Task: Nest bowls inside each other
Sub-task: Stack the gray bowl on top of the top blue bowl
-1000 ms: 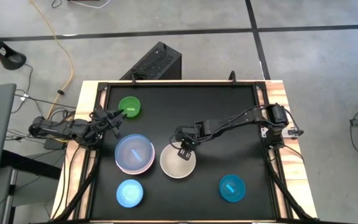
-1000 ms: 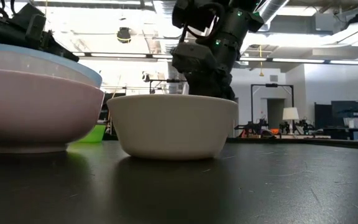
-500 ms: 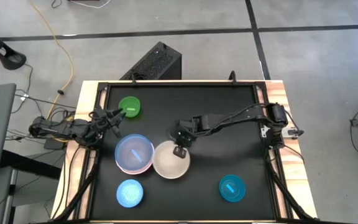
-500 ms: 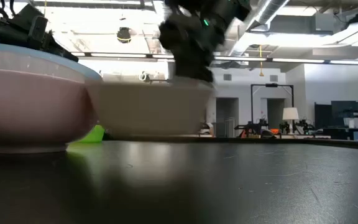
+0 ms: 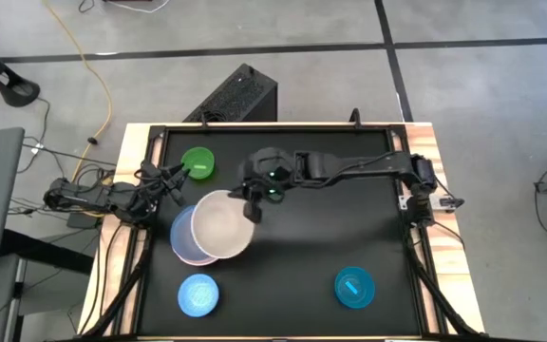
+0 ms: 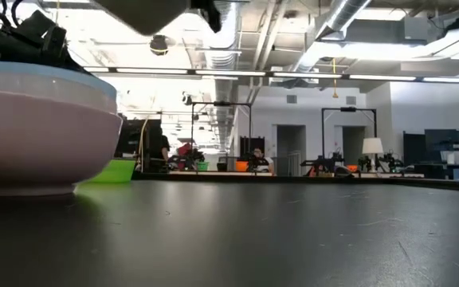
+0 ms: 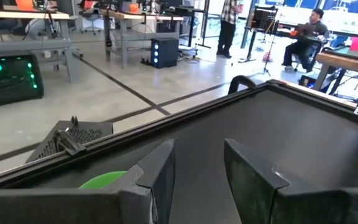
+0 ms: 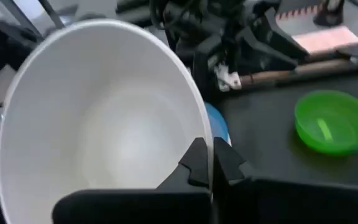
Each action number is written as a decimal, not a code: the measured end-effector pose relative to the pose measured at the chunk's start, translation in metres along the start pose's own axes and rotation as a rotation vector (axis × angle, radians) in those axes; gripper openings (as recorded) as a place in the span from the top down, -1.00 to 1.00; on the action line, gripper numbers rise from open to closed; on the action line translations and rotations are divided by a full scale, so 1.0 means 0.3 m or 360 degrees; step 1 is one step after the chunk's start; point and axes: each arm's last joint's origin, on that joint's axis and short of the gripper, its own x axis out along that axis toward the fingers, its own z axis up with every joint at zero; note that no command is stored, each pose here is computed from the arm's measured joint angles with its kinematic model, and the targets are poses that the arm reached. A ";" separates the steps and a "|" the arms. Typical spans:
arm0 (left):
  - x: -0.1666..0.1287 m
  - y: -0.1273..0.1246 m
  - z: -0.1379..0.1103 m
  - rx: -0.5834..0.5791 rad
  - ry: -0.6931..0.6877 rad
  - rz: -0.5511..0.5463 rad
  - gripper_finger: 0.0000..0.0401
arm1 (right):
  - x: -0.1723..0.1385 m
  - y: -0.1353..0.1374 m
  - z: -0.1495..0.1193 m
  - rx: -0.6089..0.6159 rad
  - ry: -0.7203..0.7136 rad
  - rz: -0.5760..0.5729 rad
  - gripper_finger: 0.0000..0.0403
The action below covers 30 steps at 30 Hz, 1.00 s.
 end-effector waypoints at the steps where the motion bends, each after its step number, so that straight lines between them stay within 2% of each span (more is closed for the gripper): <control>1: 0.000 0.000 0.000 -0.0001 0.0000 0.0000 0.37 | 0.037 -0.009 -0.008 0.0000 -0.0038 0.0016 0.99; 6: 0.000 0.000 0.000 -0.0010 0.0000 -0.0002 0.37 | 0.180 -0.040 -0.057 0.0047 -0.0153 0.0163 0.99; 13: 0.003 -0.002 -0.005 -0.0023 0.0011 0.0050 0.37 | 0.290 -0.073 -0.112 0.0134 -0.0132 0.0177 0.99; 23: 0.007 -0.002 -0.011 0.0002 0.0018 0.0139 0.37 | 0.322 -0.098 -0.154 0.0204 0.0017 0.0116 0.98; 30: 0.007 -0.001 -0.012 0.0003 0.0017 0.0154 0.37 | 0.321 -0.101 -0.148 0.0239 -0.0016 0.0080 0.72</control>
